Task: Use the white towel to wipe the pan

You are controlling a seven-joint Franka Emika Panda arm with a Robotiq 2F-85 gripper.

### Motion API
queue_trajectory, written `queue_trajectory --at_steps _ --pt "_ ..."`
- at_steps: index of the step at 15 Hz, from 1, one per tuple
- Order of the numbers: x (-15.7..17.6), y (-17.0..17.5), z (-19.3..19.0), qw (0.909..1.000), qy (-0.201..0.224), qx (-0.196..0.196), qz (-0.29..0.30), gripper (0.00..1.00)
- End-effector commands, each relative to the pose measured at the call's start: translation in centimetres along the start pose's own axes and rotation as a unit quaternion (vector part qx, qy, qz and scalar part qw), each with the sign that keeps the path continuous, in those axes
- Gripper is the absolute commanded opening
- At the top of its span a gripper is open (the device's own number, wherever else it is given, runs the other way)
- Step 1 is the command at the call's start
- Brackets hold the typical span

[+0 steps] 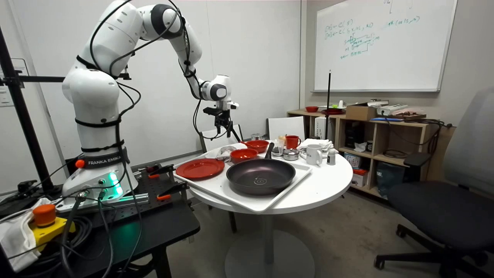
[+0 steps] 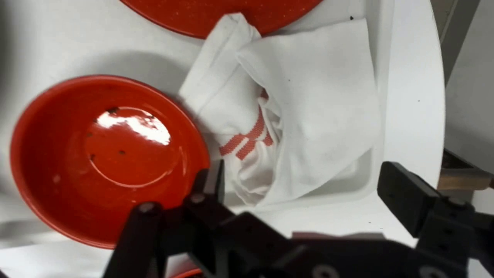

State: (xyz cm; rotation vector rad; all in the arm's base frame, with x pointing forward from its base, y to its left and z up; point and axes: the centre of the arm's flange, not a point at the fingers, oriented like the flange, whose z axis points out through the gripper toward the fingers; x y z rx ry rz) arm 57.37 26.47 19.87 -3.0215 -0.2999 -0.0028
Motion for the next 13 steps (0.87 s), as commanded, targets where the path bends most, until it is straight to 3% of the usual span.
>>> queue_trajectory --at_steps 1,7,8,13 --pt "-3.0 2.1 -2.4 0.9955 -0.026 -0.025 0.087 1.00" --pt "-6.4 4.8 -2.6 0.9700 -0.079 -0.078 0.216 1.00" --pt "-4.4 5.0 -1.7 0.9789 -0.066 -0.059 0.184 1.00" --pt "-4.5 5.1 -1.6 0.9780 -0.068 -0.061 0.188 1.00"
